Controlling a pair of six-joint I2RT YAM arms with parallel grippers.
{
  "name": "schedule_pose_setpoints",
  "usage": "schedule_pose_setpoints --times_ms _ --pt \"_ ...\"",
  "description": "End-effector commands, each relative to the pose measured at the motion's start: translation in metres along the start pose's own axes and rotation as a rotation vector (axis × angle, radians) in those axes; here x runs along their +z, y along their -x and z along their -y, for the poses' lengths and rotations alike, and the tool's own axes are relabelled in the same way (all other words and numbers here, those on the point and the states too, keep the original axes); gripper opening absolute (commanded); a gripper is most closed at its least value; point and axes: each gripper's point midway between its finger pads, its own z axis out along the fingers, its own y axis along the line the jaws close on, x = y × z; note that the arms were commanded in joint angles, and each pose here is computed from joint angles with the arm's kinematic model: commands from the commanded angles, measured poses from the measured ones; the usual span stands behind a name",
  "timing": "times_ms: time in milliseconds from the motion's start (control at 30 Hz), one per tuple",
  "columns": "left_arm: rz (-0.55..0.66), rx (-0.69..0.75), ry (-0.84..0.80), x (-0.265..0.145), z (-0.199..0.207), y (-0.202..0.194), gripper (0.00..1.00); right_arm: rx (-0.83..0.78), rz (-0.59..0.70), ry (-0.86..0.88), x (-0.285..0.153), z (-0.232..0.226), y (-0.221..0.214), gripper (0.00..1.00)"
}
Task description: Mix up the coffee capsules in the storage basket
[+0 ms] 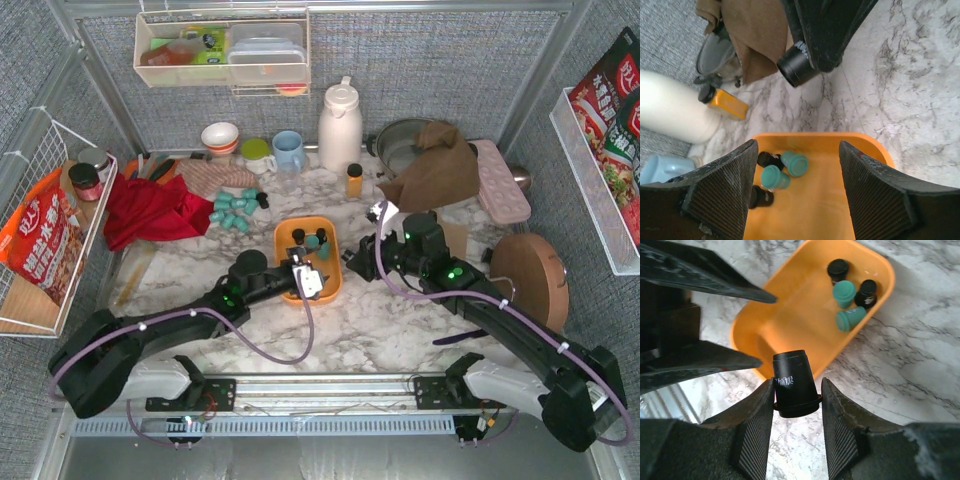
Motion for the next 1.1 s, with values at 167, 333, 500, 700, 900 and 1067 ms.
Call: schedule_pose_setpoints --times_ms 167,333,500,700,900,1067 --pt "0.028 0.271 0.071 0.021 -0.021 0.015 0.70 -0.022 -0.007 0.209 -0.007 -0.039 0.008 0.33" --pt "0.043 0.339 0.060 0.020 -0.011 0.019 0.63 -0.017 -0.040 0.229 -0.004 -0.042 0.003 0.33" --pt "0.074 0.383 0.041 0.017 -0.001 0.025 0.60 -0.003 -0.092 0.219 0.003 -0.039 -0.004 0.34" --pt "0.082 0.413 0.025 0.015 0.009 0.028 0.59 0.011 -0.140 0.221 0.007 -0.038 -0.011 0.34" --pt "0.073 0.421 0.013 0.017 0.013 0.024 0.58 0.023 -0.187 0.252 0.010 -0.043 -0.017 0.34" --pt "0.068 0.431 0.016 0.018 0.012 0.023 0.58 0.023 -0.220 0.265 0.011 -0.046 -0.022 0.33"
